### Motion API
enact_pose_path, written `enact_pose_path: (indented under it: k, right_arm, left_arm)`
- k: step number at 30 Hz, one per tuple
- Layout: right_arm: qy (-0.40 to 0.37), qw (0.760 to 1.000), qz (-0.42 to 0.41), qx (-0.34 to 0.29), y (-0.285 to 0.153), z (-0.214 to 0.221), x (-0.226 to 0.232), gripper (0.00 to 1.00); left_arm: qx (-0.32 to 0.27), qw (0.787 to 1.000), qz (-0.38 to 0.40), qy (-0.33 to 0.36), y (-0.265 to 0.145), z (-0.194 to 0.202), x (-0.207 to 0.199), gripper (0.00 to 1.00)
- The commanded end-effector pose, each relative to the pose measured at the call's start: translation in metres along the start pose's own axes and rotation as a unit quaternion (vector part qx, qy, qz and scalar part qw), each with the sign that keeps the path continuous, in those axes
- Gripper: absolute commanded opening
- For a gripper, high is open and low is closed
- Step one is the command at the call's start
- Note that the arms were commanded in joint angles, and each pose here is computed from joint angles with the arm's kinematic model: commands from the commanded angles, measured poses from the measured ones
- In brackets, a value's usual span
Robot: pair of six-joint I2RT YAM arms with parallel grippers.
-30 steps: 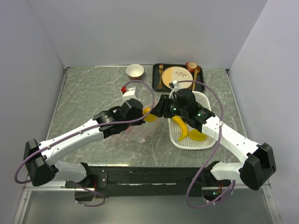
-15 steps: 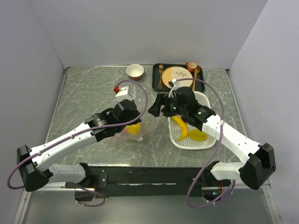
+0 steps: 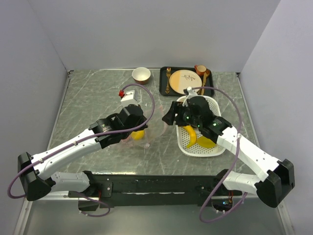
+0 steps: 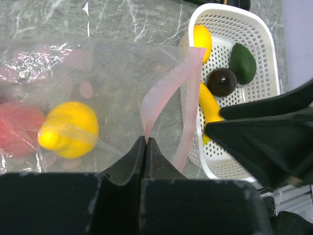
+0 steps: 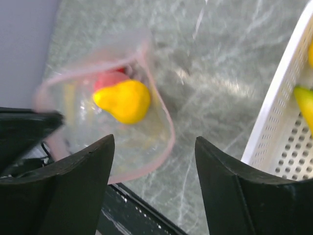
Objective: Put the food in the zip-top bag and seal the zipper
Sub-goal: Place the fake fruit in the zipper food storage bag, then adjust the zipper food storage bag at the center of the board.
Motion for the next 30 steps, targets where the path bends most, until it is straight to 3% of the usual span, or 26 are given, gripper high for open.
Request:
enact_pose_path:
  k: [1, 7, 9, 10, 11, 13, 14, 17, 21, 24, 30]
  right_arm:
    - [0.027, 0.999, 0.014, 0.03, 0.01, 0.016, -0.01, 0.72]
    - [0.028, 0.998, 0.003, 0.053, 0.025, 0.02, -0.007, 0.72]
    - [0.03, 0.998, -0.013, 0.061, 0.032, 0.019, -0.001, 0.67]
    - [0.03, 0.997, -0.021, 0.066, 0.034, 0.019, 0.002, 0.61]
    - [0.031, 0.997, -0.021, 0.073, 0.041, 0.019, 0.002, 0.47]
    - [0.029, 0.995, -0.034, 0.089, 0.048, 0.017, 0.011, 0.33]
    - [0.028, 0.995, -0.039, 0.091, 0.05, 0.015, 0.015, 0.16]
    - [0.012, 0.995, -0.066, 0.078, 0.048, -0.004, 0.04, 0.0]
    - [-0.02, 0.991, -0.131, 0.036, 0.03, -0.046, 0.096, 0.0]
    - [-0.042, 0.98, -0.19, 0.046, 0.024, -0.059, 0.136, 0.0]
    - [-0.069, 0.971, -0.208, 0.095, 0.045, -0.043, 0.173, 0.01]
  left_arm:
    - [-0.028, 0.999, 0.003, -0.02, -0.005, -0.019, -0.006, 0.01]
    - [-0.026, 0.999, 0.004, -0.021, -0.005, -0.016, -0.005, 0.01]
    - [-0.027, 0.999, 0.002, -0.021, -0.004, -0.016, -0.004, 0.01]
    - [-0.027, 0.999, 0.003, -0.021, -0.005, -0.016, -0.004, 0.01]
    - [-0.027, 0.999, 0.001, -0.02, -0.005, -0.016, -0.003, 0.01]
    - [-0.029, 0.999, 0.0, -0.021, -0.008, -0.019, -0.002, 0.01]
    - [-0.031, 0.999, -0.006, -0.02, -0.01, -0.021, 0.001, 0.01]
    - [-0.053, 0.998, -0.023, -0.036, -0.023, -0.039, 0.018, 0.01]
    - [-0.106, 0.991, -0.049, -0.059, -0.051, -0.073, 0.055, 0.01]
    - [-0.139, 0.984, -0.089, -0.065, -0.077, -0.094, 0.083, 0.01]
    - [-0.167, 0.975, -0.116, -0.085, -0.109, -0.106, 0.098, 0.01]
Point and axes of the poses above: each gripper's point midway between its finger pads, its own y axis out along the fingers, its own x axis along the line the jaws close on, z = x × y, the point moved 5 cm from there along -y, back along the fingers, and after that the axes turned 14 degrees about y, right-handed, at the moved point
